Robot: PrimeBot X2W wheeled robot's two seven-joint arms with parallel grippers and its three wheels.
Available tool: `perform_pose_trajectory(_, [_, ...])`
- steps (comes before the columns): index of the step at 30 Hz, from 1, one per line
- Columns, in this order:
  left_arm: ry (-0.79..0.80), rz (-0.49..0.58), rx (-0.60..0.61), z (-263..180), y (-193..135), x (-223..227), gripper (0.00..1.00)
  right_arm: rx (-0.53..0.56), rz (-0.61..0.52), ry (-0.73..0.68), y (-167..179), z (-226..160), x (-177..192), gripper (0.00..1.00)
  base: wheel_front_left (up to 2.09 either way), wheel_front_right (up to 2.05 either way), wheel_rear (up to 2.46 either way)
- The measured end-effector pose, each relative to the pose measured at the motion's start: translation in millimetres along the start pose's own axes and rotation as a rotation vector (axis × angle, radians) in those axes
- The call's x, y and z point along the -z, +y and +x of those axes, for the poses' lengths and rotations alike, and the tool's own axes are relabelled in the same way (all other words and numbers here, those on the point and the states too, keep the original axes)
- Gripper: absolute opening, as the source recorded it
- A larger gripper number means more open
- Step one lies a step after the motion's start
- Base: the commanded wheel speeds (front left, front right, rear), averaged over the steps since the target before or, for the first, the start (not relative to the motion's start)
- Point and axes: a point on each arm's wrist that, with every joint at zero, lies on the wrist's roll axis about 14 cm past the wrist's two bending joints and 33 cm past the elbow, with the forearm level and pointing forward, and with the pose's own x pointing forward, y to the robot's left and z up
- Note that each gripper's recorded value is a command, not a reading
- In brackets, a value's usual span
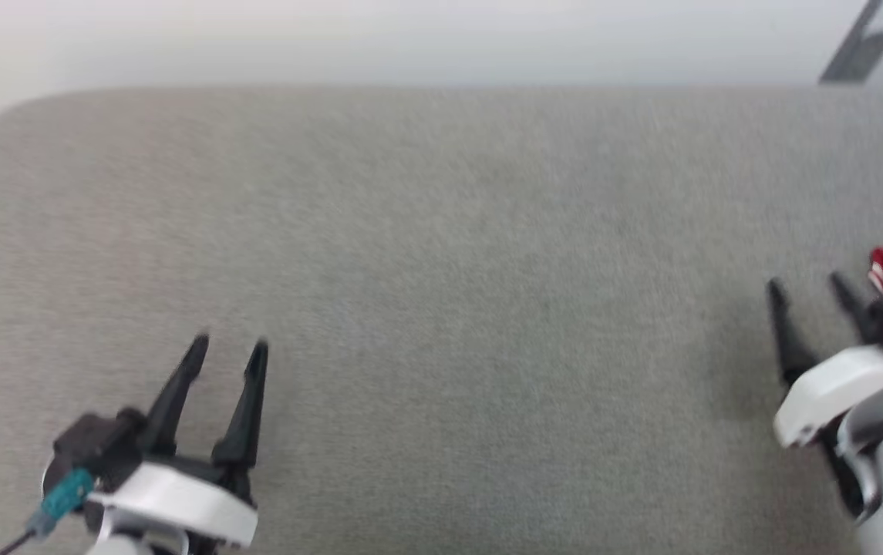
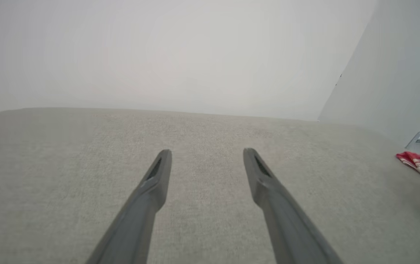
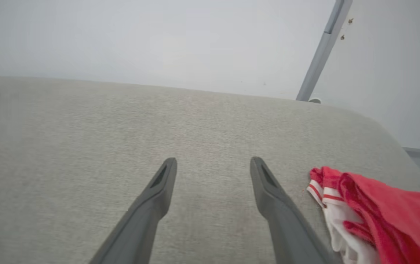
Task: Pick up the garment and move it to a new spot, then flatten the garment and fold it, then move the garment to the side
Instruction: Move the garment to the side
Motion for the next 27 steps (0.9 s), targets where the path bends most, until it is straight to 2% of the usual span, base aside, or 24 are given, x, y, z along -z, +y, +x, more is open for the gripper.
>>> perform_pose_trajectory(4, [-0.012, -0.001, -0.084, -33, 17, -5, 1.00, -0.068, 0.050, -0.060, 30, -14, -5, 1.00, 0.00, 0.00, 0.00])
perform_pose_trajectory(13, [-0.078, 0.002, -0.174, -83, 28, -20, 1.00, -0.121, 0.126, -0.189, 52, -53, -25, 1.00, 0.00, 0.00, 0.00])
perform_pose_trajectory(21, [-0.100, 0.001, -0.182, -99, 22, -24, 1.00, -0.056, 0.133, -0.208, 28, -85, -23, 1.00, 0.00, 0.00, 0.00])
perform_pose_trajectory(27, [-0.093, -0.003, -0.188, -107, 19, -21, 1.00, -0.024, 0.140, -0.214, 24, -101, -27, 1.00, 0.00, 0.00, 0.00])
